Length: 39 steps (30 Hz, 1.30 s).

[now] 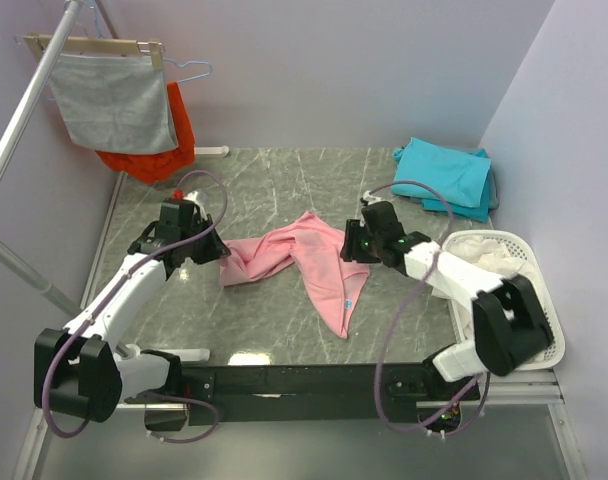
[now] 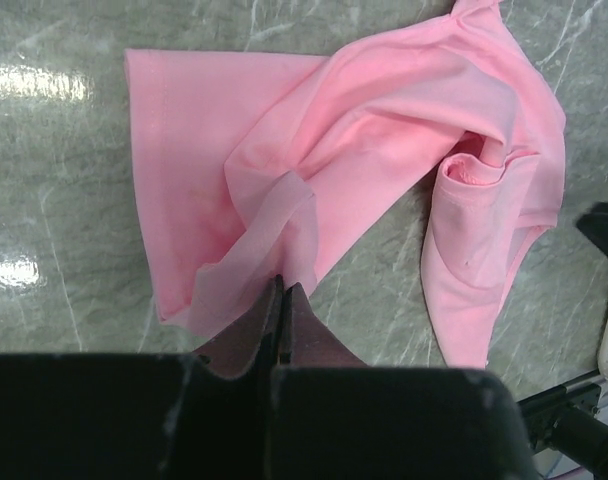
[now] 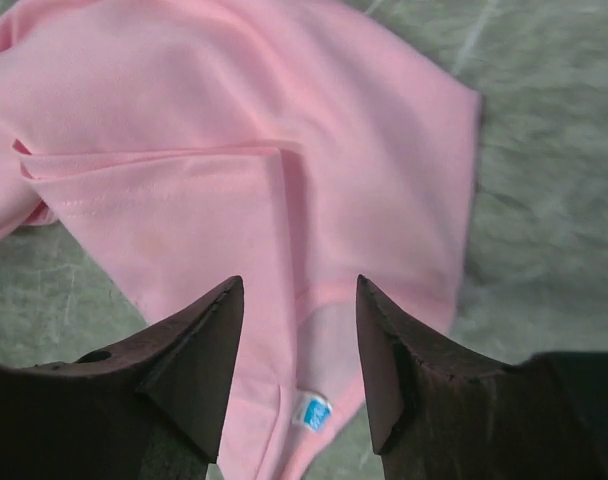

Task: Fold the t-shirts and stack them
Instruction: Flatten out the tshirt

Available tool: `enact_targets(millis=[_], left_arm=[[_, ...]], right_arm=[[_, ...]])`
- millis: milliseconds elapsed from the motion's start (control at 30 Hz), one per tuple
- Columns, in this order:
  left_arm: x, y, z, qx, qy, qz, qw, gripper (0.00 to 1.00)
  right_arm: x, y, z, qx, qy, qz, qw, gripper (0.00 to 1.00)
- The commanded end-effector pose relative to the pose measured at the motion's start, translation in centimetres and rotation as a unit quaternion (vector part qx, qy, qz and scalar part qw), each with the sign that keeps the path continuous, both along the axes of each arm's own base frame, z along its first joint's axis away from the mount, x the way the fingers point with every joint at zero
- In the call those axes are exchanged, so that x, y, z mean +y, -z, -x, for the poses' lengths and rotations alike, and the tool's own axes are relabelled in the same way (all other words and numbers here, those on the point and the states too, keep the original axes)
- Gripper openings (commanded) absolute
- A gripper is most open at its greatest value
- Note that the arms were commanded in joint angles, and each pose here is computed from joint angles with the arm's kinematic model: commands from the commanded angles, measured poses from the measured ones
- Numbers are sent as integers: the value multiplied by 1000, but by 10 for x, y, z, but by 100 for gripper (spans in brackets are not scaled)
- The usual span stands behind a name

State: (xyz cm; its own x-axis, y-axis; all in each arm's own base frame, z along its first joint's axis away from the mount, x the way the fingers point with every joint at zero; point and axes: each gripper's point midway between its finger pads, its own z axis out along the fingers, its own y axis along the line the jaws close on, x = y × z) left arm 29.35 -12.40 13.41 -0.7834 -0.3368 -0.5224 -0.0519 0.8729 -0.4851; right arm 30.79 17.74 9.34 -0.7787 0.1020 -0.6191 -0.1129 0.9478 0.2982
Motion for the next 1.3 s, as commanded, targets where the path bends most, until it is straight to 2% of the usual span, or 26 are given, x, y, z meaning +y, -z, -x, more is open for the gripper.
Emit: enact_targets(millis=[0,200,400,467,500,600,633,733,900,1067,1267], left_arm=[[-4,-12,-18,-36,5,4,999,1],[-1,-5,-20,-29,-3,-2,1000,1],[0,3,-21,-20,-4,-6,1000,1],[0,4,-21,-19,-4,-8,1000,1],[1,5,-21,-18,-5,-9,1000,1],[2,4,-22,-18,-8,-11,1000,1],[2,3,-22,-19,-9,-12,1000,1],[5,-3,-23,-25,-14,-19,999,1],[20,-42,-28,-64,-36,-48,996,1],[43,-89,-23,-104,-67,-77,989,1],[75,-169,-14,-187,-119,-108,969,1]], right_arm=[[36,-17,-42,-45,-57,-61,996,55],[53,13,-49,-10,-82,-85,993,52],[63,39,-49,26,-103,-107,989,45],[64,42,-48,32,-107,-110,988,34],[62,41,-49,31,-105,-110,988,16],[58,26,-48,7,-101,-112,989,0],[55,22,-46,1,-101,-108,989,0],[45,-12,-43,-42,-97,-97,990,0],[12,-103,-30,-147,-63,-65,985,0],[-23,-194,-9,-249,-23,-51,967,0],[-55,-282,26,-342,16,-59,938,0]])
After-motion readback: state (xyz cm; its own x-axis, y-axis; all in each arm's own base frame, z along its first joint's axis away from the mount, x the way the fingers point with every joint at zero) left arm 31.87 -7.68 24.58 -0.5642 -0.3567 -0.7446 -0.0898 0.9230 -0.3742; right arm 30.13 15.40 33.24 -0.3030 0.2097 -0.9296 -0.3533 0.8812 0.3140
